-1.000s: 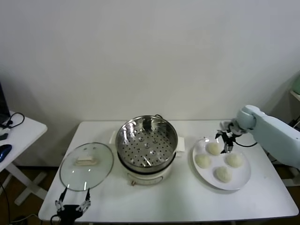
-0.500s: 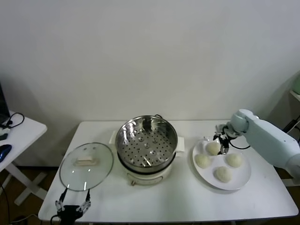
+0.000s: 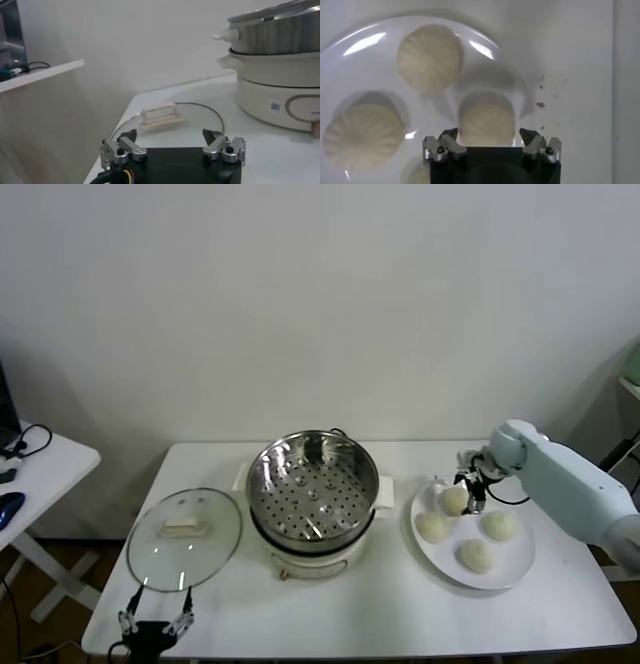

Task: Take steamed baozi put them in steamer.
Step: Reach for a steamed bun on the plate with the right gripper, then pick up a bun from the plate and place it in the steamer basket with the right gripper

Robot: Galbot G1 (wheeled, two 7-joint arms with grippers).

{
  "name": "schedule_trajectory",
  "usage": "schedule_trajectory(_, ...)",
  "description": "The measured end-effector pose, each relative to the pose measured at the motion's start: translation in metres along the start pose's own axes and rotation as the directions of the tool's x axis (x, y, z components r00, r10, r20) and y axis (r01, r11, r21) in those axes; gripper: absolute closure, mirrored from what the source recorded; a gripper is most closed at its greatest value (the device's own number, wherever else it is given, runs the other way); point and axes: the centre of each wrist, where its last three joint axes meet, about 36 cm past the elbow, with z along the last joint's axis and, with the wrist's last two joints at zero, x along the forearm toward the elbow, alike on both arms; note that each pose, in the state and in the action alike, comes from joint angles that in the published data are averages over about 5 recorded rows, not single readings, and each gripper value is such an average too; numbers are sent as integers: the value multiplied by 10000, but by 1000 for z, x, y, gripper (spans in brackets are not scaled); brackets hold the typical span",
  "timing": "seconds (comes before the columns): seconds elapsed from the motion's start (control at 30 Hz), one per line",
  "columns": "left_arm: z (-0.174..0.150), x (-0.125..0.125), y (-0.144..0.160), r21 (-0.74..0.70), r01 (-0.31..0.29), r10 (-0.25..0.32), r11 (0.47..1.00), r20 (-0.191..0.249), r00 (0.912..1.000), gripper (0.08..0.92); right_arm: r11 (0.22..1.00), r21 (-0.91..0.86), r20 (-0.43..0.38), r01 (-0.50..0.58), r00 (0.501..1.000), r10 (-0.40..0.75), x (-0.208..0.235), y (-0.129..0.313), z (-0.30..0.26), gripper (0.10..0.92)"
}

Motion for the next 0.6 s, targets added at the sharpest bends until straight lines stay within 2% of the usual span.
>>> schedule_trajectory(0.27,0,-1,0,-16,-6,6,10000,-15,10000,177,10000,-8,-14,-39,10000,39,1,0,-1,400)
schedule_trajectory(0.43,1,0,2,-63,7,-7,10000,-27,10000,177,9997,183,18,-155,9999,155,16,-3,-2,411)
schedule_trajectory(0.6,1,0,6,-152,56,-56,9999,-35,10000,177,9965,711,163,-436,9990,426,57,-15,-8,411)
